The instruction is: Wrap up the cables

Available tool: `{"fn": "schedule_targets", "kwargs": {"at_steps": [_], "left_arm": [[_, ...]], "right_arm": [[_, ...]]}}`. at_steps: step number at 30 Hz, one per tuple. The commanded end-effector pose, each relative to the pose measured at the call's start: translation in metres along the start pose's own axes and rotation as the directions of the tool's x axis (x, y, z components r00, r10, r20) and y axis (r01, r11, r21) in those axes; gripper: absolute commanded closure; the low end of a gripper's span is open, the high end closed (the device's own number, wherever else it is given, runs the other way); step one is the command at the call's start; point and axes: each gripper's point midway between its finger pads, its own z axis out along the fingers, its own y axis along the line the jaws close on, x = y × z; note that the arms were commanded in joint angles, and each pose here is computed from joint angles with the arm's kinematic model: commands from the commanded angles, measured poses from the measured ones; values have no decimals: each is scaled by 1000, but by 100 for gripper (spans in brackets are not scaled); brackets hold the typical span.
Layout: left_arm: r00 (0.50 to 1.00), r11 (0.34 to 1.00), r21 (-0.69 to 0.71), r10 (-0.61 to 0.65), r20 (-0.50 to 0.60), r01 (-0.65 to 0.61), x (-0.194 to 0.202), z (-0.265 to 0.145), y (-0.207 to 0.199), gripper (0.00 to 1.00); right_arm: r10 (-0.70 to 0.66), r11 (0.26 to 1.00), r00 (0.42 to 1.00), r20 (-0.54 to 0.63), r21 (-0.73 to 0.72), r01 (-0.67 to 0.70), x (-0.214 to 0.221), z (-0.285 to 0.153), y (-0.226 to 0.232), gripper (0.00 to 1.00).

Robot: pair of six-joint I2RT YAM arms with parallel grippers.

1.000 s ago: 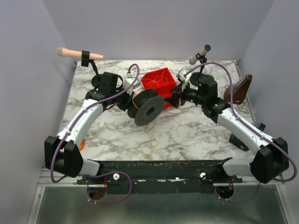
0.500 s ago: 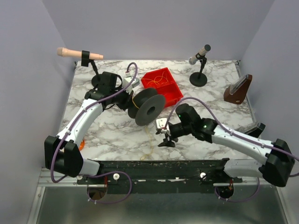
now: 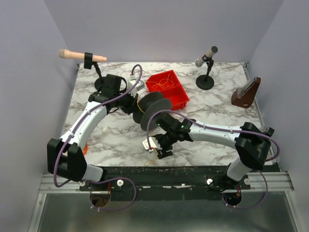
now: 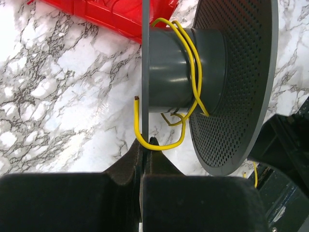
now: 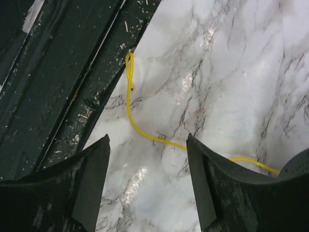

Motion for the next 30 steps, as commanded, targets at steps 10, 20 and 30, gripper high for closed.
{"fn": "schedule_targets", "kwargs": {"at_steps": [10,20,30], "left_arm": [[994,999,41,22,103,-27,-40,2,2,100],[995,996,84,-14,95,6,-55,12,8,100],[996,997,79,-12,89,5,-46,12,7,100]], "right_arm": [[-181,981,973,-142,-89,170,-5,26,-3,26],[-195,975,973,-120,-130,179,9,48,1,28],[-95,993,978,-184,-82,81,27,67,-33,40]]}}
